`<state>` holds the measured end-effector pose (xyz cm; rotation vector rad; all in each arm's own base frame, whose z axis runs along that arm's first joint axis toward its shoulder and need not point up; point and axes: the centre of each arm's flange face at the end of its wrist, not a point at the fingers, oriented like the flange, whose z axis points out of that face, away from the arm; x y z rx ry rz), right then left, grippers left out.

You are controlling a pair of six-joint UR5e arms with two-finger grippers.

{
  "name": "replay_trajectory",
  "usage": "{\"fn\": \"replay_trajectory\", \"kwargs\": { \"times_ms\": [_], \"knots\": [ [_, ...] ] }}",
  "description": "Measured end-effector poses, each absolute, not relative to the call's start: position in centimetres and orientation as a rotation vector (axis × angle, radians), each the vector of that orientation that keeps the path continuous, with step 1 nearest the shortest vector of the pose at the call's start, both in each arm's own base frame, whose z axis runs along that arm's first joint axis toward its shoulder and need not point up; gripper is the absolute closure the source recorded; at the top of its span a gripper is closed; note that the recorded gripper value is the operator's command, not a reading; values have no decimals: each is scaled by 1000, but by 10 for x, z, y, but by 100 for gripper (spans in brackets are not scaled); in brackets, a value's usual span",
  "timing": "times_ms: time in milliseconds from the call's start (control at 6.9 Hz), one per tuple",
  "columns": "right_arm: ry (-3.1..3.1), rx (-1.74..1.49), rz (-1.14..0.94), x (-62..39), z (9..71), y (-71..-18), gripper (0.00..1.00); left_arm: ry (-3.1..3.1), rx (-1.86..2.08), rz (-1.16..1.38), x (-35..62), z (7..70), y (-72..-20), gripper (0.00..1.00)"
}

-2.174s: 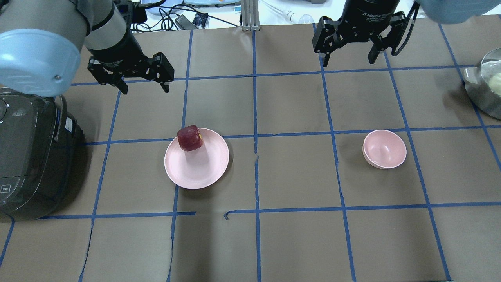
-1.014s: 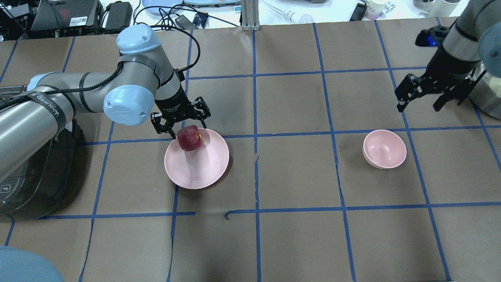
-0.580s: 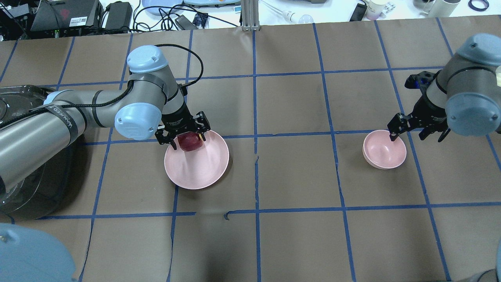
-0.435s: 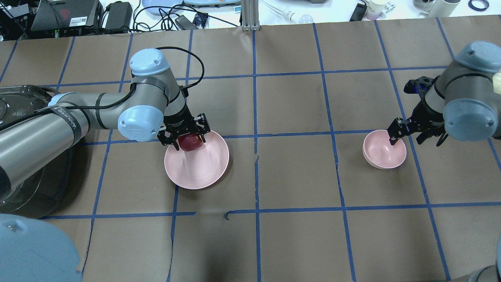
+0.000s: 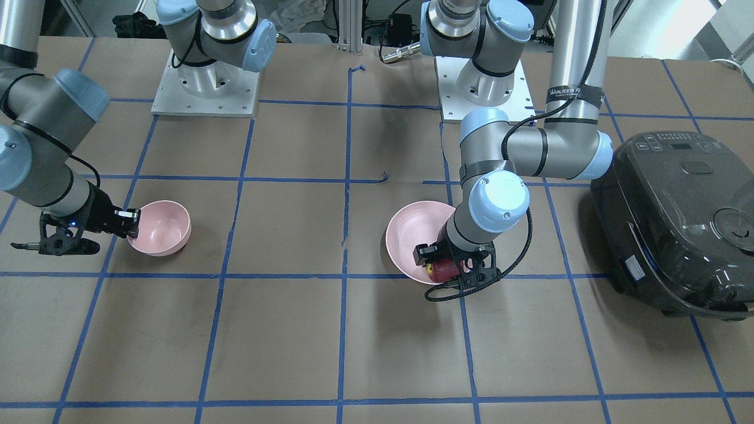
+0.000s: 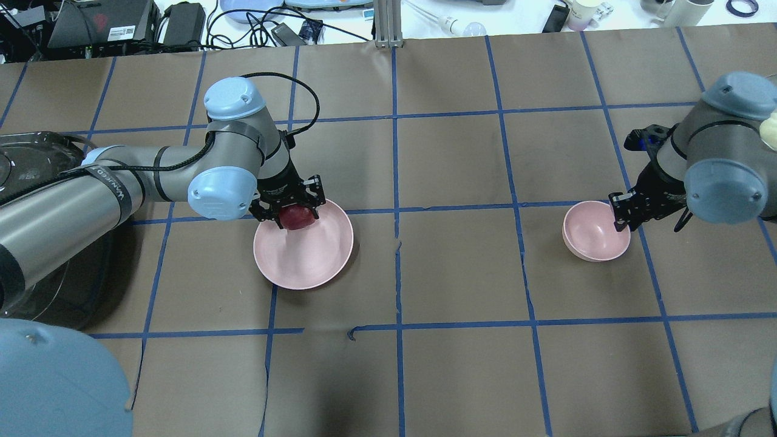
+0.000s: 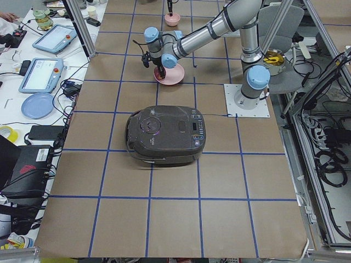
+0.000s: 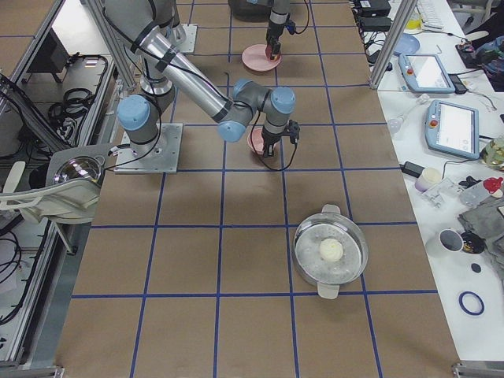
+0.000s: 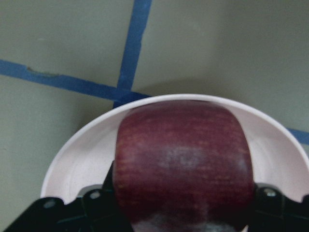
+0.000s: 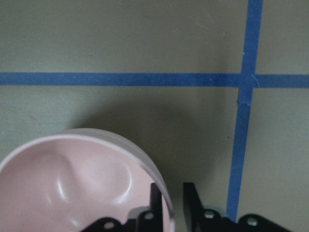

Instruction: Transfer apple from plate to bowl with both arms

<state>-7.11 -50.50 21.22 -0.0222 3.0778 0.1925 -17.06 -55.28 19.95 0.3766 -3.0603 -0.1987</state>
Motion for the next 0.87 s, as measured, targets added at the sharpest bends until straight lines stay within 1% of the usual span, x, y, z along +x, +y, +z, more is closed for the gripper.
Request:
{"fn": "replay_trajectory", "kwargs": {
  "times_ms": [290,435,725,870],
  "knots": [
    [3062,-30,161,-65,218,-510,100,-3051,335,-122,-178,228,-554,100],
    [3031,-52,104,-48,228,-520,100,-3025,305,-80,-189,246,-551,100],
    [2995,-129,53,35,242,-535,100,-2990,222,-22,-219,274,-541,100],
    [2978,-134,66,86,241,-531,100,-2987,181,-12,-236,281,-533,100]
  ]
}}
